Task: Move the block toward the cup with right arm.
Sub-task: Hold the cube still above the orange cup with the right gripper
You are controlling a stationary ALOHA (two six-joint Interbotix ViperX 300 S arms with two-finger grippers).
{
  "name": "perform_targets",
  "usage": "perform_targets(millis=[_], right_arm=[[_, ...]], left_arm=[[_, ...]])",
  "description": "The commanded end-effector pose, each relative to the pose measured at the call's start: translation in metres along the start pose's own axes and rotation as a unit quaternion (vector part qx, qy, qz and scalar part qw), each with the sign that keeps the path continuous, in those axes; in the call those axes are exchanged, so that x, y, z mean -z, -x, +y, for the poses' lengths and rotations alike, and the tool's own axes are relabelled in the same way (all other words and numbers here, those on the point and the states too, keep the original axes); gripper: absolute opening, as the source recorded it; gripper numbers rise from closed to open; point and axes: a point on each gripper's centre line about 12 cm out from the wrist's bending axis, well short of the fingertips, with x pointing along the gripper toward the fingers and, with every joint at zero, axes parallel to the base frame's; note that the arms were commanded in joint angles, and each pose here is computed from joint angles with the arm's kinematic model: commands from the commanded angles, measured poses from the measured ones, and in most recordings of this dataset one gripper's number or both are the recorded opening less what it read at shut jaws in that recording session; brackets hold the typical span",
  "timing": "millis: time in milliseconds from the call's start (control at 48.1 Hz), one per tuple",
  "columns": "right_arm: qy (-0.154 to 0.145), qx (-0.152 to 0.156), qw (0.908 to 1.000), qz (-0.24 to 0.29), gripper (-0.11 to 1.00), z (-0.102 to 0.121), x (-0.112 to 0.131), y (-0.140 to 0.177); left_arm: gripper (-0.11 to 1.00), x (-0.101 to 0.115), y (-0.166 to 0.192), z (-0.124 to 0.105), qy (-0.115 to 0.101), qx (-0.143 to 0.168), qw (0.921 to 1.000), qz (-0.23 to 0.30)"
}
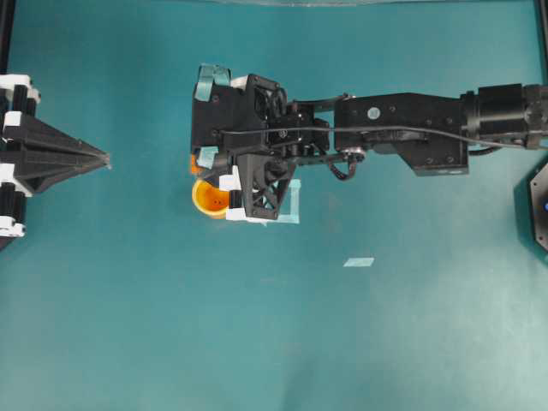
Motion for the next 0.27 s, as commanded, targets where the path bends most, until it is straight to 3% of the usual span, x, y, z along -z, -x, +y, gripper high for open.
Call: perform_targets(millis=[0,249], right_arm=[[-0.002,-0.001,0.9997,-0.024,0.37,0.0007,-0.0157,0.0124],[-0.002,-0.001,0.9997,-0.024,0.37,0.0007,-0.0157,0.0124]], left_arm=[[0.0,-0.0113,-0.0032,0.0002,-0.001,-0.001,0.9999,-0.015],[0.0,-0.0116,-0.0029,0.0002,-0.001,-0.001,0.9999,-0.015]])
